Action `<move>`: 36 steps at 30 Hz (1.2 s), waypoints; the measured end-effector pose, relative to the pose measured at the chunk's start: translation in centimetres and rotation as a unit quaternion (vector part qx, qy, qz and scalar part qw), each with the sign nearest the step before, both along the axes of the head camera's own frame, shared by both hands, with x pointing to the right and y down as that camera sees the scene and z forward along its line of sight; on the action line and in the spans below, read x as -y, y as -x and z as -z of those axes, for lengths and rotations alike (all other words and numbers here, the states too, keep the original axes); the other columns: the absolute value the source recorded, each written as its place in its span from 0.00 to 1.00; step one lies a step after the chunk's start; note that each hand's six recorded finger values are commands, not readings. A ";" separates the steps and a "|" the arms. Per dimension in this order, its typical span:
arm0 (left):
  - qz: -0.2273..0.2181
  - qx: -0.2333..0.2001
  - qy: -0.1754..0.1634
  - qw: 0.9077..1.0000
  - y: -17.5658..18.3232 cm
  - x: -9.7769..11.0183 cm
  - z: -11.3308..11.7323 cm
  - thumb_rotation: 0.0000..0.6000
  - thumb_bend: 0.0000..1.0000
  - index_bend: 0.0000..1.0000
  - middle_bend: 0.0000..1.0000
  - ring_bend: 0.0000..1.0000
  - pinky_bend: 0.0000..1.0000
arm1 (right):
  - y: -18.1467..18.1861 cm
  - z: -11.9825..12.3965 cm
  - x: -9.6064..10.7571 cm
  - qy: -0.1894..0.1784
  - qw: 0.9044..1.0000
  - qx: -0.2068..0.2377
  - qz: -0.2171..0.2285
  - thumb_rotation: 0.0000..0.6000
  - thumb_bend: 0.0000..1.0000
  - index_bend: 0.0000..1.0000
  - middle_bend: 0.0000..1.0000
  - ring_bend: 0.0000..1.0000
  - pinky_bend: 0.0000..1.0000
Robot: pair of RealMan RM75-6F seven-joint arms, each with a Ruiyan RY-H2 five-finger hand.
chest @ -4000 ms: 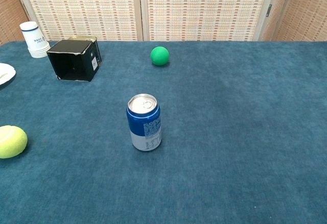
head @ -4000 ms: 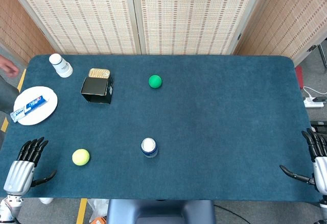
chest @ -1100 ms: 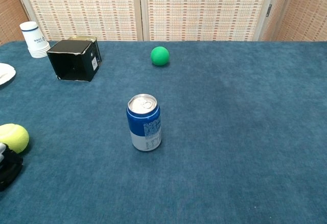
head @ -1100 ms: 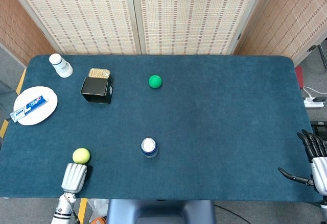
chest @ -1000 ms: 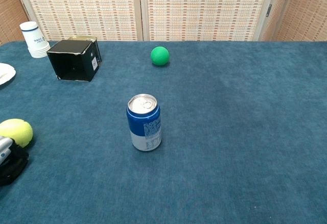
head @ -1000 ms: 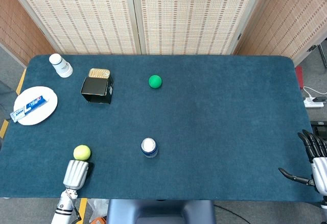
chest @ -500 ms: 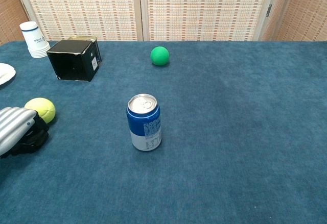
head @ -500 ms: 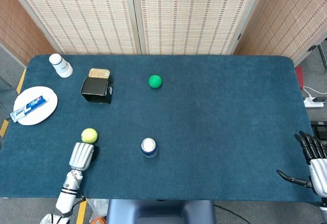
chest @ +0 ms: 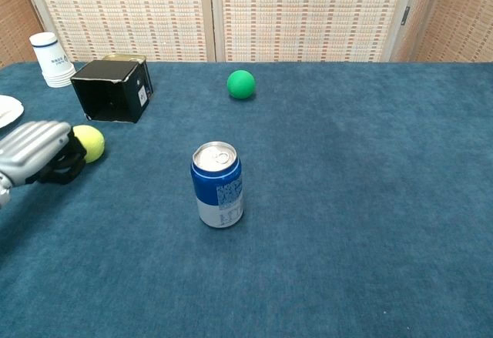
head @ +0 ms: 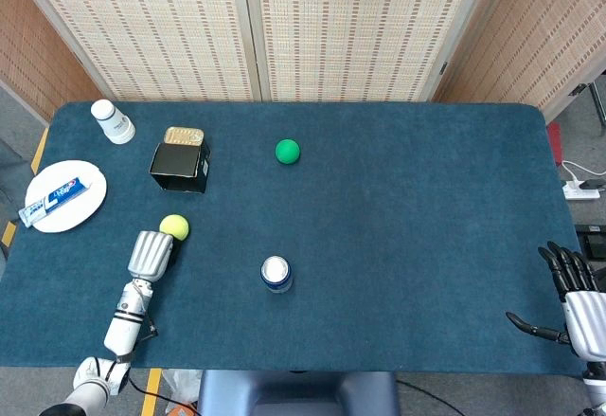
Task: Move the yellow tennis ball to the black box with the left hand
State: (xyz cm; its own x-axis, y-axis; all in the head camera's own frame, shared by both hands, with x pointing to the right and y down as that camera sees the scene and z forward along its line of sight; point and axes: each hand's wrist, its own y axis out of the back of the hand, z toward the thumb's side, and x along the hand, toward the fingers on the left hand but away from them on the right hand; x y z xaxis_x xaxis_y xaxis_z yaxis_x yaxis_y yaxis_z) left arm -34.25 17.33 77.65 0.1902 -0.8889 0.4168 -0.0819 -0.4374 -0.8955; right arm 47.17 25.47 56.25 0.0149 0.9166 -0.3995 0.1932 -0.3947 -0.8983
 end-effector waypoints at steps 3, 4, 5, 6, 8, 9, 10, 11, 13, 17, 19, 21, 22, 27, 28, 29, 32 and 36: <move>0.005 -0.012 0.011 1.000 -0.4 1.3 -0.4 0.96 0.64 0.95 0.96 0.90 0.97 | 0.0 -0.1 0.1 0.001 1.000 -0.002 -0.003 0.83 0.00 0.00 0.00 0.00 0.00; 0.005 -0.013 0.018 1.000 -0.5 1.5 -0.6 0.85 0.60 0.87 0.85 0.76 0.87 | 0.0 -0.2 0.2 0.002 1.000 -0.003 -0.004 0.83 0.00 0.00 0.00 0.00 0.00; 0.004 -0.014 0.027 1.000 -0.5 1.6 -0.9 0.73 0.55 0.77 0.68 0.55 0.68 | 0.0 -0.2 0.2 0.003 1.000 -0.003 -0.005 0.83 0.00 0.00 0.00 0.00 0.00; 0.001 -0.012 0.042 0.999 -0.6 1.8 -1.4 0.53 0.48 0.60 0.40 0.30 0.39 | 0.0 -0.3 0.3 0.003 1.000 -0.004 -0.007 0.83 0.00 0.00 0.00 0.00 0.00; -0.005 -0.007 0.070 0.998 -0.7 2.0 -2.2 0.30 0.40 0.28 0.04 0.01 0.02 | 0.0 -0.3 0.4 0.004 1.000 -0.005 -0.007 0.83 0.00 0.00 0.00 0.00 0.00; -0.006 -0.003 0.088 0.996 -0.7 2.1 -2.8 0.25 0.38 0.15 0.00 0.00 0.00 | 0.0 -0.4 0.4 0.006 1.000 -0.006 -0.007 0.83 0.00 0.00 0.00 0.00 0.00; -0.005 0.000 0.100 0.995 -0.6 2.2 -3.2 0.21 0.37 0.08 0.00 0.00 0.00 | 0.0 -0.4 0.4 0.007 1.000 -0.007 -0.007 0.83 0.00 0.00 0.00 0.00 0.00; -0.004 0.003 0.108 0.994 -0.6 2.3 -3.4 0.20 0.37 0.06 0.00 0.00 0.00 | 0.0 -0.5 0.4 0.008 1.000 -0.007 -0.006 0.83 0.00 0.00 0.00 0.00 0.00; 0.000 0.003 0.112 0.994 -0.6 2.8 -3.5 0.17 0.37 0.02 0.00 0.00 0.00 | 0.0 -0.5 0.4 0.011 1.000 -0.006 -0.006 0.83 0.00 0.00 0.00 0.00 0.00; 0.004 -0.015 0.062 0.998 -1.0 5.1 -1.7 0.13 0.36 0.01 0.00 0.00 0.00 | 0.0 -0.6 0.5 0.013 1.000 -0.006 -0.006 0.83 0.00 0.00 0.00 0.00 0.00; 0.007 -0.025 0.025 0.999 -1.0 6.5 -0.4 0.14 0.36 0.01 0.00 0.00 0.00 | 0.1 -0.7 0.5 0.014 1.000 -0.007 -0.005 0.83 0.00 0.00 0.00 0.00 0.00; 0.010 -0.030 0.006 0.999 -0.7 7.2 0.4 0.14 0.36 0.01 0.00 0.00 0.00 | 0.1 -0.8 0.5 0.015 1.000 -0.008 -0.004 0.83 0.00 0.00 0.00 0.00 0.00; 0.012 -0.029 0.004 1.000 -0.6 7.3 0.5 0.14 0.36 0.01 0.00 0.00 0.00 | 0.1 -0.8 0.5 0.016 1.000 -0.009 -0.004 0.83 0.00 0.00 0.00 0.00 0.00; 0.024 -0.015 0.025 0.999 0.4 7.1 -0.2 0.14 0.35 0.01 0.00 0.00 0.00 | 0.2 -0.7 0.5 0.015 1.000 -0.009 -0.004 0.83 0.00 0.00 0.00 0.00 0.00; 0.024 -0.013 0.030 0.999 0.5 7.0 -0.4 0.14 0.35 0.01 0.00 0.00 0.00 | 0.2 -0.7 0.5 0.015 1.000 -0.008 -0.005 0.83 0.00 0.00 0.00 0.00 0.00; 0.025 -0.011 0.033 0.999 0.6 6.9 -0.5 0.14 0.35 0.01 0.00 0.00 0.00 | 0.1 -0.7 0.4 0.015 1.000 -0.008 -0.005 0.84 0.00 0.00 0.00 0.00 0.00; 0.025 -0.009 0.040 0.999 0.7 6.8 -0.7 0.14 0.35 0.02 0.00 0.00 0.00 | 0.1 -0.6 0.5 0.013 1.000 -0.007 -0.005 0.83 0.00 0.00 0.00 0.00 0.00; 0.025 -0.010 0.040 0.999 0.6 6.8 -0.7 0.14 0.35 0.02 0.00 0.00 0.00 | 0.0 -0.6 0.5 0.012 1.000 -0.006 -0.006 0.83 0.00 0.00 0.00 0.00 0.00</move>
State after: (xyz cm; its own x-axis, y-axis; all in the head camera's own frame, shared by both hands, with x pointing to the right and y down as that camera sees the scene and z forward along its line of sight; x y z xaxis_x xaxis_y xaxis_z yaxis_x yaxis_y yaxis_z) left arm -34.88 10.50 78.40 0.1551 -0.8616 0.4833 -0.1224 -0.5022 -0.8560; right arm 47.19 25.00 56.81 0.0003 0.9068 -0.4216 0.1877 -0.4142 -0.8906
